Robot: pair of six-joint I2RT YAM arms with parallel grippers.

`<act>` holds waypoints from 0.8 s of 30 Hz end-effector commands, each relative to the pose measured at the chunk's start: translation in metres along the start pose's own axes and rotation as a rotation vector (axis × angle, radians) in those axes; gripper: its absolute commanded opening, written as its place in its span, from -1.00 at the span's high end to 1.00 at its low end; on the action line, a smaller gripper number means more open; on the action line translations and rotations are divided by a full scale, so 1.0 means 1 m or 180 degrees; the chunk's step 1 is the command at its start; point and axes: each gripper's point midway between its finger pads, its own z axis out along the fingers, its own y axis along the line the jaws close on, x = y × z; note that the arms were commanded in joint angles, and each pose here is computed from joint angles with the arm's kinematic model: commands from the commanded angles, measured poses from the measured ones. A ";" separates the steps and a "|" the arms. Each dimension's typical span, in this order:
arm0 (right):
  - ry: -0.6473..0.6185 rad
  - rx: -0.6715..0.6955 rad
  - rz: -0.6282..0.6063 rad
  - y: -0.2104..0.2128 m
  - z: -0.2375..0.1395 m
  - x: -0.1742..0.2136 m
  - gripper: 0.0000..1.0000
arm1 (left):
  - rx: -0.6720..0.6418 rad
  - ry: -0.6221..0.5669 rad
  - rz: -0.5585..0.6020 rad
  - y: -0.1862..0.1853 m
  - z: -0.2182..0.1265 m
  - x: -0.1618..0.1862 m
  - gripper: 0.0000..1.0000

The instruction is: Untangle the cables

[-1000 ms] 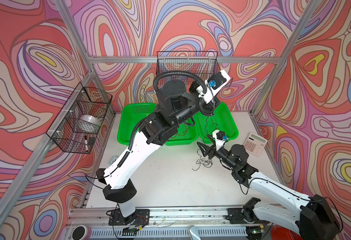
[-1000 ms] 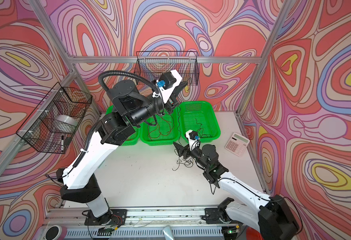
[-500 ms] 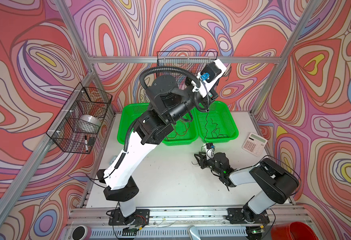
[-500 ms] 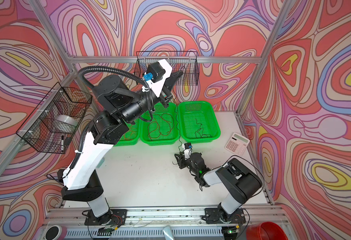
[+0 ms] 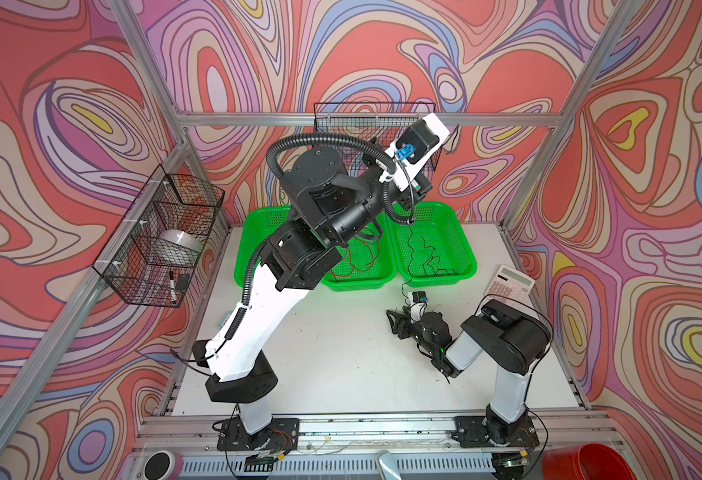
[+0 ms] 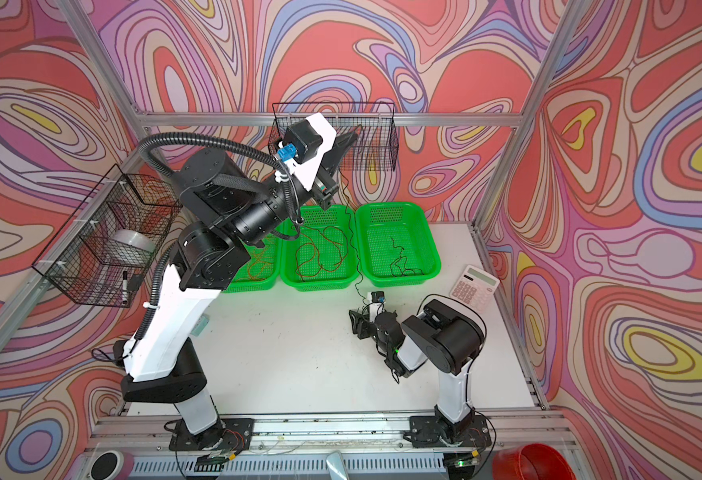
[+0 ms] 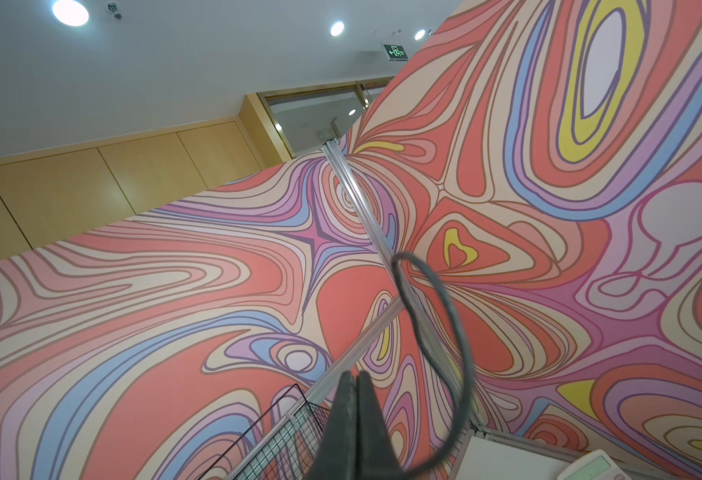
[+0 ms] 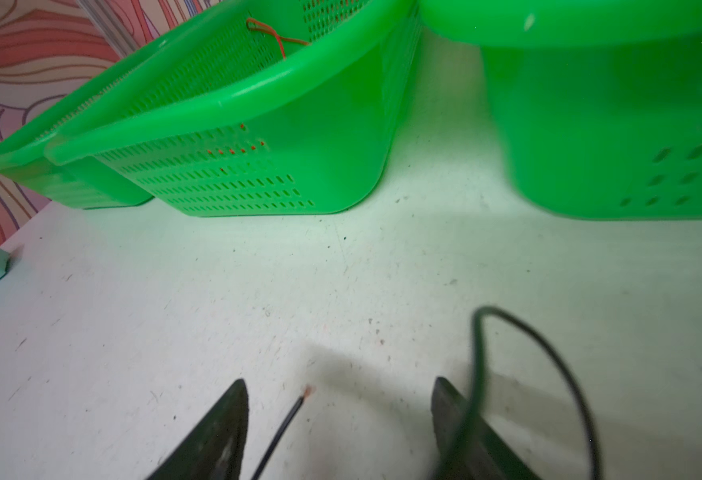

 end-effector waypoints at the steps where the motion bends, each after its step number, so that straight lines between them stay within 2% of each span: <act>1: -0.0455 -0.0252 -0.0102 0.018 -0.024 -0.033 -0.63 | -0.0171 -0.0066 0.0137 0.019 -0.012 -0.015 1.00; 3: -0.0523 -0.0453 -0.0204 0.032 -0.037 -0.045 -0.76 | -0.0158 -0.0011 0.0147 0.017 -0.011 -0.009 1.00; 4: -0.0490 -0.0527 -0.0232 0.037 -0.041 -0.047 -0.90 | -0.0155 0.0009 0.0150 0.016 -0.011 -0.007 1.00; 5: -0.0425 -0.0607 -0.0267 0.044 -0.043 -0.049 -0.96 | -0.0155 0.0024 0.0149 0.016 -0.010 -0.005 1.00; 8: -0.0262 -0.0677 -0.0414 0.060 -0.051 -0.053 -0.96 | -0.0156 0.0050 0.0157 0.015 -0.011 -0.003 1.00; 16: 0.0012 -0.0201 -0.0676 0.044 -0.078 -0.064 -0.96 | -0.0216 0.0070 0.0206 0.020 -0.013 -0.004 1.00; 20: -0.0109 -0.0081 -0.0757 0.040 -0.099 -0.081 -0.97 | -0.0233 0.0108 0.0212 0.021 -0.014 -0.001 1.00; 24: -0.0279 -0.0316 -0.1035 0.056 -0.115 -0.097 -0.85 | -0.0207 0.0090 0.0175 0.020 -0.015 -0.002 1.00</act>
